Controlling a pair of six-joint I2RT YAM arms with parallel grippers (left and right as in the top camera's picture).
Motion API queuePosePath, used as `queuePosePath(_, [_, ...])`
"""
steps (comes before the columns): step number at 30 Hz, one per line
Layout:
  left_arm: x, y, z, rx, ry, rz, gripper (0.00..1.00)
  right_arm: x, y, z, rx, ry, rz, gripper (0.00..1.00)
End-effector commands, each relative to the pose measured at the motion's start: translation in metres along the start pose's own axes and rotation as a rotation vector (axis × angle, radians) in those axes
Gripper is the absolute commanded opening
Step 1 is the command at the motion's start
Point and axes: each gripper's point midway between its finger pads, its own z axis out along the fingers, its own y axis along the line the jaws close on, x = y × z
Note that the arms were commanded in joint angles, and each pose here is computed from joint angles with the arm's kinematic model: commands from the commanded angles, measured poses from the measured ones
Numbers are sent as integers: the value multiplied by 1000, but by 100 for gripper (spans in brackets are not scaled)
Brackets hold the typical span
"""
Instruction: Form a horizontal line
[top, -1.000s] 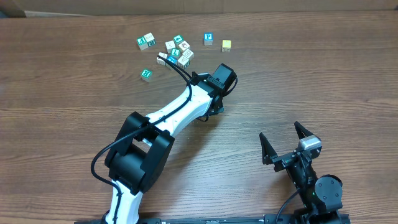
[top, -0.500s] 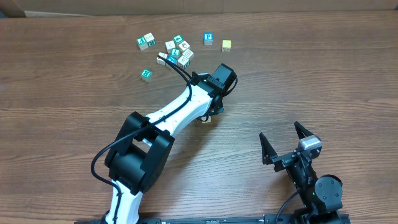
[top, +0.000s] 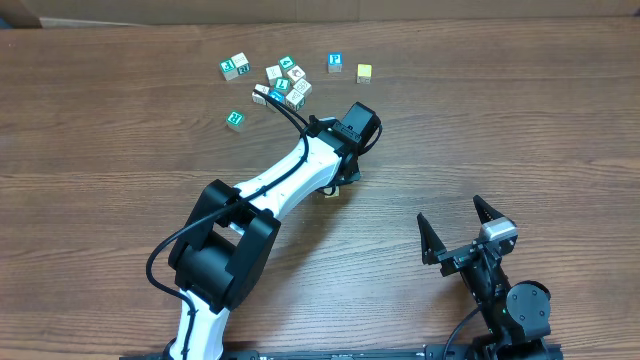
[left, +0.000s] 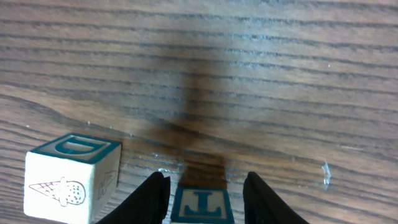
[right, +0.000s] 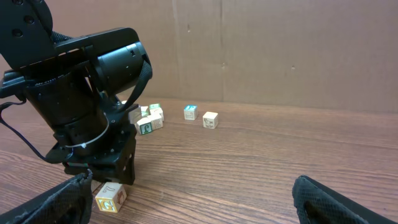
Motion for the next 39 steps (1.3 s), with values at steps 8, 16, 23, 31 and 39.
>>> queuePosePath(8, [19,7,5,-27,70,42,40,2,-2,0,11,-3,5,100])
queuePosePath(16, [25,3,4,-1,106,42,33,2,-2,0,12,-3,5,100])
queuePosePath(23, [22,8,5,-27,85,44,20,2,-2,0,11,-3,5,100])
queuePosePath(31, [0,19,4,-102,-32,51,16,2,-2,0,11,-3,5,100])
queuePosePath(39, [-7,12,5,-79,-62,104,16,2,-2,0,11,-3,5,100])
